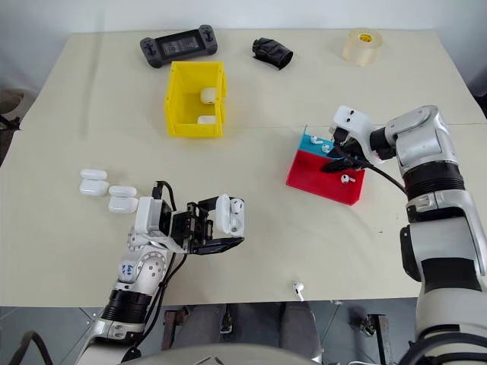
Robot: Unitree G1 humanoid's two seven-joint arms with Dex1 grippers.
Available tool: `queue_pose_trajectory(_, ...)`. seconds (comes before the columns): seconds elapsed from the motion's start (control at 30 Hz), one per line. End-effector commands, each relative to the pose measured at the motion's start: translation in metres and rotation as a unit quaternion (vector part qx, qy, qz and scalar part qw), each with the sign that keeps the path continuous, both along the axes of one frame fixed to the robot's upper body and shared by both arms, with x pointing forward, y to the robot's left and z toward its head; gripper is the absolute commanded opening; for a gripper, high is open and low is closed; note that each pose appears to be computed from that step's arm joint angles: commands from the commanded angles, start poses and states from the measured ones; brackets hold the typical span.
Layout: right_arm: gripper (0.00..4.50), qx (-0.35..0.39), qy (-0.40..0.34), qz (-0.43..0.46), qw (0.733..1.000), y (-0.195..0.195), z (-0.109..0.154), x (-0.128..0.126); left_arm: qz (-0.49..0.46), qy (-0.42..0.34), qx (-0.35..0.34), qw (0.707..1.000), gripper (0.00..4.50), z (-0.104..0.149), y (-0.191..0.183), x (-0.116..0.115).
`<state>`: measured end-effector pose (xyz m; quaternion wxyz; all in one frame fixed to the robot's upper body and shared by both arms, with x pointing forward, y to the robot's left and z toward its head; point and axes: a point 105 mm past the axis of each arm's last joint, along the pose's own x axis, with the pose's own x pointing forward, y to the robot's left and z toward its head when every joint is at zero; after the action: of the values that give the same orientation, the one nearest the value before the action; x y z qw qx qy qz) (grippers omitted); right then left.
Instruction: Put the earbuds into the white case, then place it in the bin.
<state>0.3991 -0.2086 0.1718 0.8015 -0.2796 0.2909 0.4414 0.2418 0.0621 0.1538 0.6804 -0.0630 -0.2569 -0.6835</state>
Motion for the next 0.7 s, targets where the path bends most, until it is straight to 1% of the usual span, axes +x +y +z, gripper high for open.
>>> queue_pose_trajectory(0.03,1.85,0.0,-0.019,0.005,1.0,0.0011,0.0103,0.0023,0.0,-0.02,-0.007,1.0,2.93,0.009,0.0008,-0.0027)
queue_pose_trajectory(0.07,1.63,0.001,-0.018,0.006,1.0,0.0013,0.01,0.0022,0.0,-0.02,-0.007,1.0,2.93,0.0093,0.0007,-0.0026)
queue_pose_trajectory(0.2,0.34,-0.003,-0.013,0.015,1.0,0.0013,0.0079,0.0001,0.002,-0.02,-0.007,1.0,2.93,0.0092,0.0014,-0.0025)
queue_pose_trajectory(0.7,0.34,-0.004,-0.011,0.028,1.0,0.003,0.007,-0.0023,0.004,-0.021,-0.007,1.0,2.93,0.011,0.0016,-0.0023)
